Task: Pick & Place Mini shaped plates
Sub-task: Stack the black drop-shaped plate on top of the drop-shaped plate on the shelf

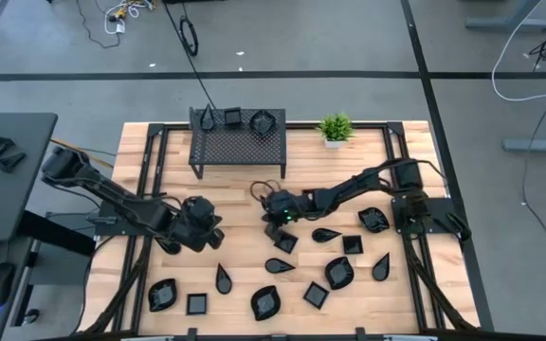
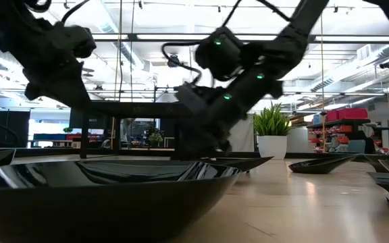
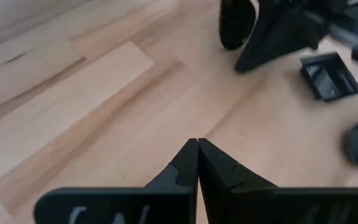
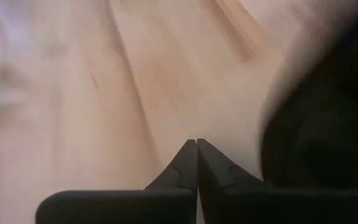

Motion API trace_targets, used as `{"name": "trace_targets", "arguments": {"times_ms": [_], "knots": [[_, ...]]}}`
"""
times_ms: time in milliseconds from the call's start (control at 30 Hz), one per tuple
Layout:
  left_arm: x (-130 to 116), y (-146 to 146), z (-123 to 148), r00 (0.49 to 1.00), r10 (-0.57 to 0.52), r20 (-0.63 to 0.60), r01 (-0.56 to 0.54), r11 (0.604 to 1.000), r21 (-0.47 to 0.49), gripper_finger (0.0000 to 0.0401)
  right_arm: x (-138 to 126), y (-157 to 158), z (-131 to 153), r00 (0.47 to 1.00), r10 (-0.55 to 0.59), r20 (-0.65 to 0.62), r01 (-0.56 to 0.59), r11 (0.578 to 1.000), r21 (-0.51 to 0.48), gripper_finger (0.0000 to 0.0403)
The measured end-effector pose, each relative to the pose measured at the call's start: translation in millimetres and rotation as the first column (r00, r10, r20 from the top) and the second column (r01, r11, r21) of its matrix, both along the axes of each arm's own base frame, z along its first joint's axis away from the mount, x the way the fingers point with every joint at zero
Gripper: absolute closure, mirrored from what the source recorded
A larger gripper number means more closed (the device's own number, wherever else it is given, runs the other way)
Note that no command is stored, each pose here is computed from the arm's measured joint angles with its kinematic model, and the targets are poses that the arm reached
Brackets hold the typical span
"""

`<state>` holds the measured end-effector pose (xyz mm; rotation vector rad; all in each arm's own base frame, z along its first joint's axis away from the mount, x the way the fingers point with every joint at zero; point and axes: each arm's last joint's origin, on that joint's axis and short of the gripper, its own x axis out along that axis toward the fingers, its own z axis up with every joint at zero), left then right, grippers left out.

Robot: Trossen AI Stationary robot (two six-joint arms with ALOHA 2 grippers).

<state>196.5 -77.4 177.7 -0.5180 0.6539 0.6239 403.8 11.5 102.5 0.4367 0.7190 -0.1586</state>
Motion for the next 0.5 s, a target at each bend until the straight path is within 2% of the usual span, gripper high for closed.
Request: {"name": "trace_targets", "arguments": {"times_ms": [133,267,400,500], "knots": [[4.8,-1.2,-6.2,0.999,0.031,0.007,-0.031,1.000,0.005,0.0379,18.5,2.5,16.2,0.996,0.049,0.076,-0.047,0.999,-0.020,0.0400],[11.2,-1.6,-8.2,0.998,0.043,0.037,-0.042,0.999,-0.009,0.0354,19.7,2.8,44.9,0.985,0.089,0.147,-0.080,0.994,-0.068,0.0401],[20.3,3.4,-12.3,0.995,0.078,0.059,-0.077,0.997,-0.021,0.0327,6.9,1.7,76.6,0.978,0.116,0.175,-0.095,0.988,-0.123,0.0401],[27.6,9.5,-20.3,0.993,0.111,0.045,-0.110,0.994,-0.021,0.0311,-10.0,-0.6,90.8,0.989,0.077,0.124,-0.056,0.985,-0.163,0.0401]]}}
